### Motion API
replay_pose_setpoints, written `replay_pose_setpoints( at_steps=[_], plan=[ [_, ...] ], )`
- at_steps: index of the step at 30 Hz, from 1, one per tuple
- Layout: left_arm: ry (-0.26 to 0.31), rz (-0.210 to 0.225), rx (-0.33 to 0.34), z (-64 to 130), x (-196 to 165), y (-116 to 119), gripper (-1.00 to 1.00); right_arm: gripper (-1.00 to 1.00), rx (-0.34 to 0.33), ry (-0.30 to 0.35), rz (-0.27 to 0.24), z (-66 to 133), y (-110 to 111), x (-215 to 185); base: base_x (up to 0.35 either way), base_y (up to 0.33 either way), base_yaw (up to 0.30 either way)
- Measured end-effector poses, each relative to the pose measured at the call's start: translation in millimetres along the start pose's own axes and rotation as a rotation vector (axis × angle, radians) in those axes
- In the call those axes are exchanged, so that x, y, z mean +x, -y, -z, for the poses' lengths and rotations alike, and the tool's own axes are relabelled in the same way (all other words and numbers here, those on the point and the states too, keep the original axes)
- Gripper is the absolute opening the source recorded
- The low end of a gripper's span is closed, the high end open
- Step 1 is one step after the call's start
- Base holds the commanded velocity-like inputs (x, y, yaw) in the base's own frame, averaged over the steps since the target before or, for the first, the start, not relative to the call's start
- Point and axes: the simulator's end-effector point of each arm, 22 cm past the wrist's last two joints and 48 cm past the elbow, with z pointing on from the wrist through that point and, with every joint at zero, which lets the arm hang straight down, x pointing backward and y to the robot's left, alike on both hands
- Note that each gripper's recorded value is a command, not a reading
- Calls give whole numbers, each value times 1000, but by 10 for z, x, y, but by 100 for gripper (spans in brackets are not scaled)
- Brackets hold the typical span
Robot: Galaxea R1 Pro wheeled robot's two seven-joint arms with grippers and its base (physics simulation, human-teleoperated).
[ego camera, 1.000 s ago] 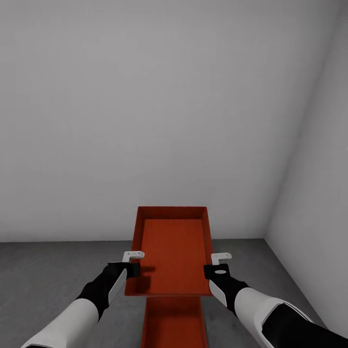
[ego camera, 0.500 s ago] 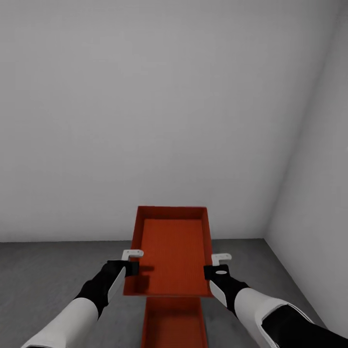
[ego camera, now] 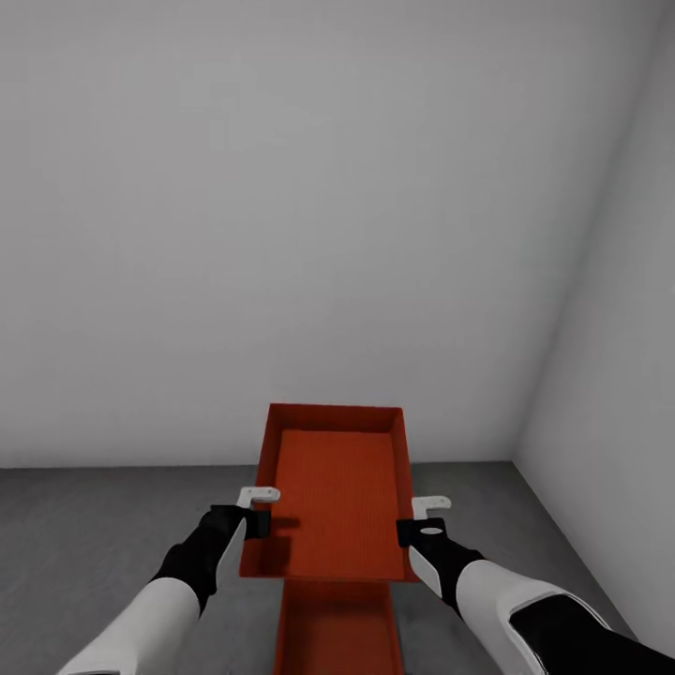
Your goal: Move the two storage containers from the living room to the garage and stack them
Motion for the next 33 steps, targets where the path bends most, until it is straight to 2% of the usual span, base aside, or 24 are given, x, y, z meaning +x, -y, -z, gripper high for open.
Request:
replay_pose_setpoints(
  at_steps=[8,9,10,33],
  plan=[
    [-14,4,-1,-51,85,32,-100,-100,-3,-14,8,-46,25,69,0,0,0],
    [-10,61,29,-71,88,97,-100,-100,27,2,55,-43,65,28,0,0,0],
    [-9,57,29,-67,66,44,-100,-100,22,2,50,-40,20,25,0,0,0],
    [-30,58,29,-180,185,73,-100,-100,22,-20,56,-136,22,152,0,0,0]
  ],
)
